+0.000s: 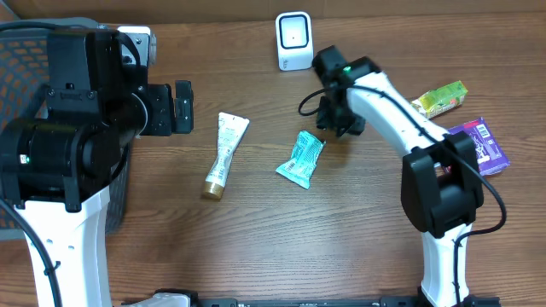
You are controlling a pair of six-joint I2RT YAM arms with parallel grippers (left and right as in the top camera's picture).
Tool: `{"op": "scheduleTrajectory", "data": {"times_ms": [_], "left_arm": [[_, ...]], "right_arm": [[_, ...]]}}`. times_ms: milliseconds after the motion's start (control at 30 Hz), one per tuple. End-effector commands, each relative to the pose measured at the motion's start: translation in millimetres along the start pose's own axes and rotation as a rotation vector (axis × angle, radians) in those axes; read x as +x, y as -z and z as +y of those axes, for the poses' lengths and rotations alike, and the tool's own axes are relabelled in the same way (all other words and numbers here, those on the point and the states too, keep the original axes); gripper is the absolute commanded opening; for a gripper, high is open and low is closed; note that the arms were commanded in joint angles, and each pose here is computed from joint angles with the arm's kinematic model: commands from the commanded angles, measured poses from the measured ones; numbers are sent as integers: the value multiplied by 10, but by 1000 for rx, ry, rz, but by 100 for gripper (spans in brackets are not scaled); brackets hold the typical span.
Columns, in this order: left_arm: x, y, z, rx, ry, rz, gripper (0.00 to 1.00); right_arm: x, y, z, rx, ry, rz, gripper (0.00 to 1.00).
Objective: Scan the item barcode
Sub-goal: 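Move the right gripper over the mint-green packet and nudge it right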
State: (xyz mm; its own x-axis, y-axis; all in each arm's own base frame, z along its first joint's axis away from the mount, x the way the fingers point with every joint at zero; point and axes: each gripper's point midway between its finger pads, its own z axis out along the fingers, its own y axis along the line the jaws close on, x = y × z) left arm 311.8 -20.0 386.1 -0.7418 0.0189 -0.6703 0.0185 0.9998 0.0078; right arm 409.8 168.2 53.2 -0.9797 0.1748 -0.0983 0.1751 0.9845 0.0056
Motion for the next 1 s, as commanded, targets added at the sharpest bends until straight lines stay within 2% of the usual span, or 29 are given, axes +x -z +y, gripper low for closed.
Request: {"op": "scheduleTrajectory", "data": {"times_ms": [0, 33, 67, 100, 233, 467, 967], "left_arm": [[-22, 26, 29, -7, -1, -11, 100], [-21, 26, 29, -7, -1, -11, 100], [-21, 26, 29, -7, -1, -11, 100], [-22, 26, 29, -7, -1, -11, 100], [-21, 26, 29, -7, -1, -11, 100], [-22, 26, 29, -7, -1, -11, 100], [-21, 26, 29, -7, -1, -11, 100]], "right_arm": [[-171, 441, 48, -173, 243, -13, 58], [-183, 492, 36, -195, 286, -10, 60], [-200, 563, 13, -224, 357, -8, 72], [-211, 578, -23, -225, 419, -13, 79], [-189, 552, -39, -222, 602, -23, 85], [-146, 531, 68, -284, 781, -33, 91], [-169, 448, 228, -363, 896, -90, 87]]}}
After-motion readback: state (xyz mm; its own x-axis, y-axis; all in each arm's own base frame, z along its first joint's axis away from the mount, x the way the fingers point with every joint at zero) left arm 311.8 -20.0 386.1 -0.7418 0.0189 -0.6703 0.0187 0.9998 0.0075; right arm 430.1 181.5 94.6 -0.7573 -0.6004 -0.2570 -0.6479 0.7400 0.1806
